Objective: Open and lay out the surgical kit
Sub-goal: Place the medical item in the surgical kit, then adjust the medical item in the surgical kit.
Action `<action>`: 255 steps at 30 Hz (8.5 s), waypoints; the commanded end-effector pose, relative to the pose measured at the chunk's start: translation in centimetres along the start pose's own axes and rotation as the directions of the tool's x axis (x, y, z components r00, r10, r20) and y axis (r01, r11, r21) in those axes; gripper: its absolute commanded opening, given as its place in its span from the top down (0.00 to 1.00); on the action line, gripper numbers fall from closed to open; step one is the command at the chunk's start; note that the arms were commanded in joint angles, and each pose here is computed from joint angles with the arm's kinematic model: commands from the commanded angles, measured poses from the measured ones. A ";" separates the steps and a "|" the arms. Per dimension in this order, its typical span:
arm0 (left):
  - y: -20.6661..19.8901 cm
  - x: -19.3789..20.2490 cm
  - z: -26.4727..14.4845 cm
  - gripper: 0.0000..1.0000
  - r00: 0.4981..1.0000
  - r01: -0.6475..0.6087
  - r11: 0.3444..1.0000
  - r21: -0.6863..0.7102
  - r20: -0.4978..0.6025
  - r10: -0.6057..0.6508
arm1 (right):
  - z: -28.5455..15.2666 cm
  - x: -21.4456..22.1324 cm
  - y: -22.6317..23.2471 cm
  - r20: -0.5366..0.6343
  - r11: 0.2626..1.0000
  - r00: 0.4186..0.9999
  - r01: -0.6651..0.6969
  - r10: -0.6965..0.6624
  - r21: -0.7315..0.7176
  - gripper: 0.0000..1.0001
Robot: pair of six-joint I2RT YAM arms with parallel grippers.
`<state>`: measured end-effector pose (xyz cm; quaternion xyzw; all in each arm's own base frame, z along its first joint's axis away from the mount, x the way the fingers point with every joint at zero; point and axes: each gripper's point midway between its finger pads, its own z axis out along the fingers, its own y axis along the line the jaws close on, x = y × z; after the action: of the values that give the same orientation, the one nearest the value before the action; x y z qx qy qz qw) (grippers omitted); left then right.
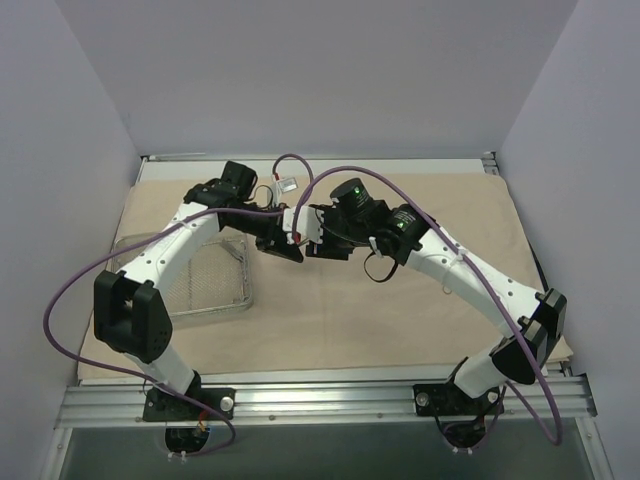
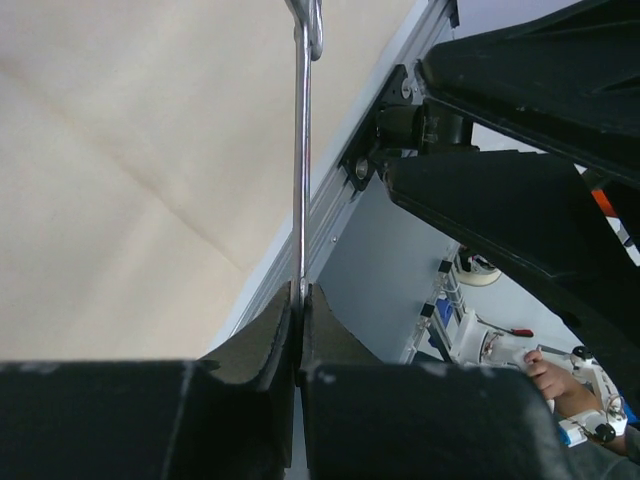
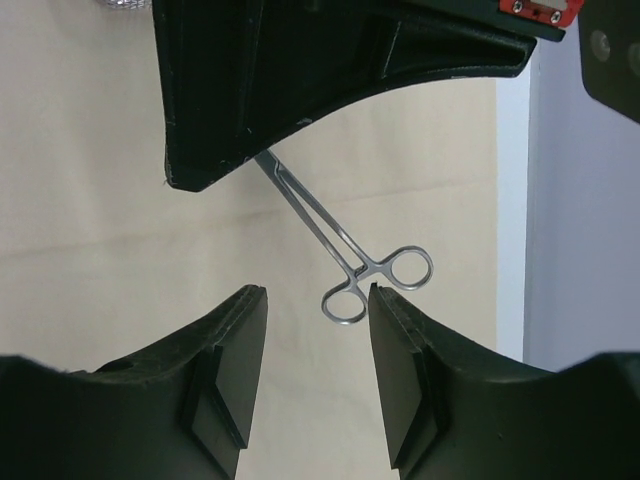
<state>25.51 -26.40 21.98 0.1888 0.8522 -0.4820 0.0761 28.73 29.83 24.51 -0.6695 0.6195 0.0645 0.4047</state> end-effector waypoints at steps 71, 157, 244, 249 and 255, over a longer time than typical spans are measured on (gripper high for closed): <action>7.4 -5.9 -10.2 0.34 0.915 0.169 0.951 -0.257 0.399 -0.055 | -4.0 23.9 2.6 -0.182 0.593 0.573 -0.801 0.799 0.083 1.00; 13.0 -5.3 -13.3 0.35 0.846 0.351 0.925 -0.143 0.471 -0.248 | -0.4 34.6 3.9 -0.548 0.389 0.041 -0.750 0.835 0.535 0.70; 19.1 -3.4 -14.5 0.36 0.801 0.564 0.722 -0.401 0.476 -0.363 | -1.4 31.4 -5.9 -0.255 0.182 0.026 -0.771 0.967 0.611 0.51; 21.0 -2.2 -15.1 0.41 0.813 0.575 0.610 -0.545 0.465 -0.351 | -1.9 27.0 -11.3 -0.055 0.079 0.058 -0.794 0.997 0.603 0.12; 20.5 -0.4 -12.6 0.45 0.865 0.502 0.587 -0.636 0.376 -0.332 | -3.9 20.7 -15.5 0.166 0.104 0.219 -0.850 0.962 0.516 0.00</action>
<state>35.52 -5.88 12.32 -0.1481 0.9657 -0.1769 0.1189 45.52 8.76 16.12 -0.0272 0.9576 0.0358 0.2845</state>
